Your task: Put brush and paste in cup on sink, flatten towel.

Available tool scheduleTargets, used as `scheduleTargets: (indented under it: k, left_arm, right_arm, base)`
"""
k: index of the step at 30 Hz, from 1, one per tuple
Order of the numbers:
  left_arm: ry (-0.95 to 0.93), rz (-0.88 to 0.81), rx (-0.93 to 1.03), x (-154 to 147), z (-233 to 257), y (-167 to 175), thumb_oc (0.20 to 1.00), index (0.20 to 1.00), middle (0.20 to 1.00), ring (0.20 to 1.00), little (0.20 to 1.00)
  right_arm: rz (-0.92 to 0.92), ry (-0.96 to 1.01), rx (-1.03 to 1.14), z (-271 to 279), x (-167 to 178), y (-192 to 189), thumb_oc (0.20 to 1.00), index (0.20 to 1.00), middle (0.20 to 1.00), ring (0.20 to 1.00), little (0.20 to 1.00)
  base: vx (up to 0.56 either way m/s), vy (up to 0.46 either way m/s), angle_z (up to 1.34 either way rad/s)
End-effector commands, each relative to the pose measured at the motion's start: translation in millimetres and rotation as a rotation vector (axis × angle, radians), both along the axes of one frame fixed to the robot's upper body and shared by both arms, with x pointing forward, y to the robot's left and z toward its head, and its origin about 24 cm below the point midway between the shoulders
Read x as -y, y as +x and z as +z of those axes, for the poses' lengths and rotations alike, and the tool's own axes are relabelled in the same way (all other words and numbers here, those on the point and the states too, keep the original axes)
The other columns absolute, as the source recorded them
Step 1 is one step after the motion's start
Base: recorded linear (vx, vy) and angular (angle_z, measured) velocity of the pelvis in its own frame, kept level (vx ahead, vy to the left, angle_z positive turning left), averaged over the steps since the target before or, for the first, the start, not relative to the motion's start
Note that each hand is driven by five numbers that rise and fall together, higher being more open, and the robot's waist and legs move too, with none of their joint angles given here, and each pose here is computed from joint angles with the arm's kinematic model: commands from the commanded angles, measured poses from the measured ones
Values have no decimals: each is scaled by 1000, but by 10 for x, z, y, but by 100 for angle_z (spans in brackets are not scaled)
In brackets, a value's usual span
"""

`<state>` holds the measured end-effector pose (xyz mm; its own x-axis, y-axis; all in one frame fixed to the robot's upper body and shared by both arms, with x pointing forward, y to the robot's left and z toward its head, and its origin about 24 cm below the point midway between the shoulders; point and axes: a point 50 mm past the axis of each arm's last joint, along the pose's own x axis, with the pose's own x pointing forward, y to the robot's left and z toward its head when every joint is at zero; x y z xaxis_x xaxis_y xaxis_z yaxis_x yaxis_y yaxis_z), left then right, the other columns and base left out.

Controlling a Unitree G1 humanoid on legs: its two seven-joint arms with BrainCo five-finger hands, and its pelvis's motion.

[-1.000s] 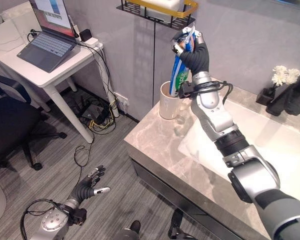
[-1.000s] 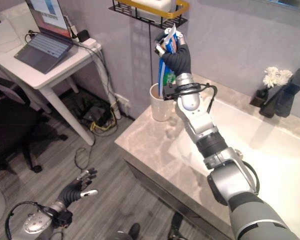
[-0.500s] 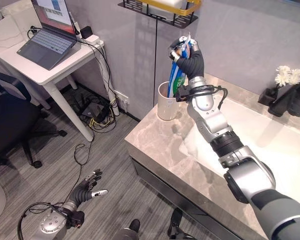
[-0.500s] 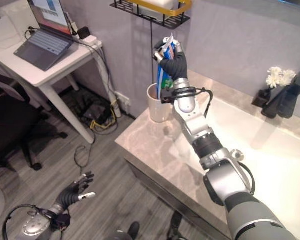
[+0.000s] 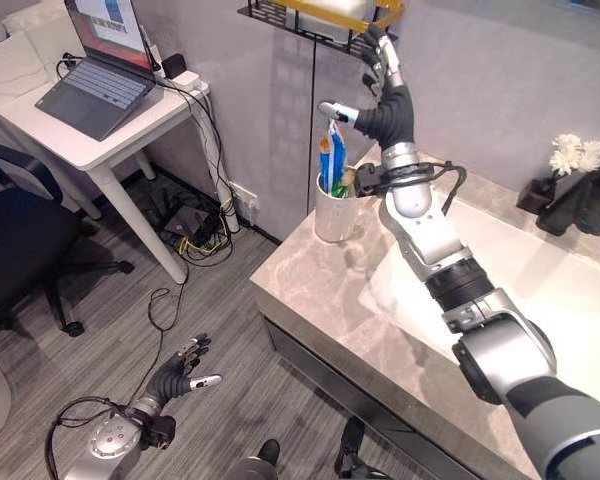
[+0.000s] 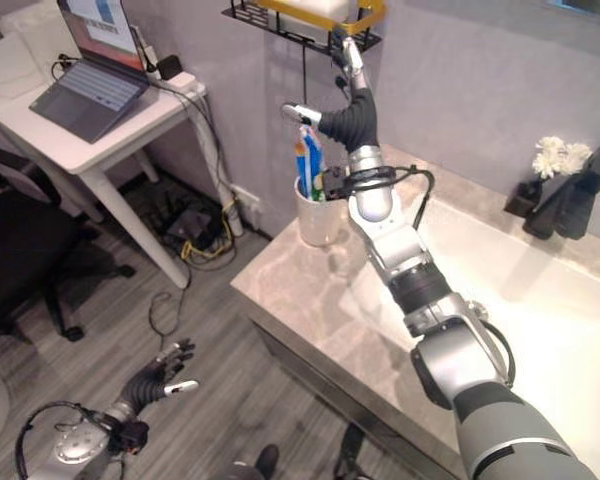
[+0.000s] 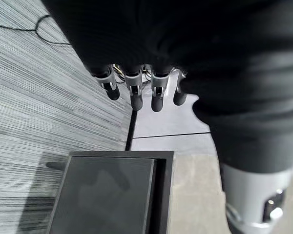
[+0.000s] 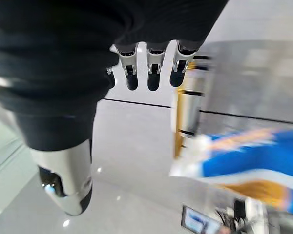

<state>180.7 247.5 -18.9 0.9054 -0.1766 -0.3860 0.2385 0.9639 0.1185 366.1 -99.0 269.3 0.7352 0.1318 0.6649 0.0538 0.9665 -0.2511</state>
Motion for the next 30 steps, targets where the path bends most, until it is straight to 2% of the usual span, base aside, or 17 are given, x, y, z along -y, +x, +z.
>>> scheduleTargets:
  k: [1, 7, 10, 13, 15, 18, 21, 22, 23, 24, 25, 28, 29, 30]
  left_arm:
    - [52, -29, 89, -53, 147, 56, 1000, 1000, 1000, 1000, 1000]
    - [66, -7, 106, -99, 169, 38, 1000, 1000, 1000, 1000, 1000]
    - [79, 3, 110, -148, 193, -3, 1000, 1000, 1000, 1000, 1000]
    - [86, 1, 103, -173, 198, -40, 1000, 1000, 1000, 1000, 1000]
    - [85, 5, 101, -188, 201, -56, 1000, 1000, 1000, 1000, 1000]
    - [111, 49, 118, -290, 244, -149, 1000, 1000, 1000, 1000, 1000]
    - [124, 57, 100, -325, 220, -225, 1000, 1000, 1000, 1000, 1000]
    - [122, 75, 74, -360, 183, -302, 1000, 1000, 1000, 1000, 1000]
    - [124, 69, 73, -356, 184, -300, 1000, 1000, 1000, 1000, 1000]
    - [133, 86, 61, -393, 167, -364, 1000, 1000, 1000, 1000, 1000]
    - [133, 86, 61, -393, 167, -364, 1000, 1000, 1000, 1000, 1000]
    - [138, 85, 36, -378, 119, -414, 1000, 1000, 1000, 1000, 1000]
    - [141, 78, 36, -376, 123, -407, 1000, 1000, 1000, 1000, 1000]
    - [123, 89, 22, -363, 97, -423, 1000, 1000, 1000, 1000, 1000]
  right_arm:
    - [-141, -97, 339, 632, 105, -254, 1000, 1000, 1000, 1000, 1000]
    - [-330, -79, 555, 853, 427, -550, 1000, 1000, 1000, 1000, 1000]
    - [-521, -101, 676, 938, 818, -766, 1000, 1000, 1000, 1000, 1000]
    - [-626, -139, 706, 914, 1072, -885, 1000, 1000, 1000, 1000, 1000]
    - [-648, -156, 724, 906, 1126, -942, 1000, 1000, 1000, 1000, 1000]
    - [-805, -302, 765, 751, 1525, -1264, 1000, 1000, 1000, 1000, 1000]
    - [-881, -397, 730, 600, 1731, -1418, 1000, 1000, 1000, 1000, 1000]
    - [-1020, -455, 720, 517, 1960, -1578, 1000, 1000, 1000, 1000, 1000]
    - [-1025, -457, 719, 505, 1972, -1595, 1000, 1000, 1000, 1000, 1000]
    - [-1235, -522, 662, 399, 2329, -1768, 1000, 1000, 1000, 1000, 1000]
    - [-1235, -522, 662, 399, 2329, -1768, 1000, 1000, 1000, 1000, 1000]
    - [-1485, -370, 495, 31, 2875, -2048, 1000, 1000, 1000, 1000, 1000]
    - [-1490, -367, 494, 21, 2892, -2070, 1000, 1000, 1000, 1000, 1000]
    - [-1602, -156, 403, -291, 3152, -2253, 1000, 1000, 1000, 1000, 1000]
  base:
    - [-30, 108, -11]
    - [-73, 145, -34]
    - [-104, 147, -32]
    - [-79, 89, -28]
    - [-91, 78, -45]
    - [-170, 136, -43]
    - [-118, 76, -74]
    - [-30, 11, -51]
    - [-21, 4, -59]
    - [-4, -16, -57]
    - [0, -19, -45]
    - [14, -13, -26]
    - [0, -39, -26]
    - [-14, -29, -25]
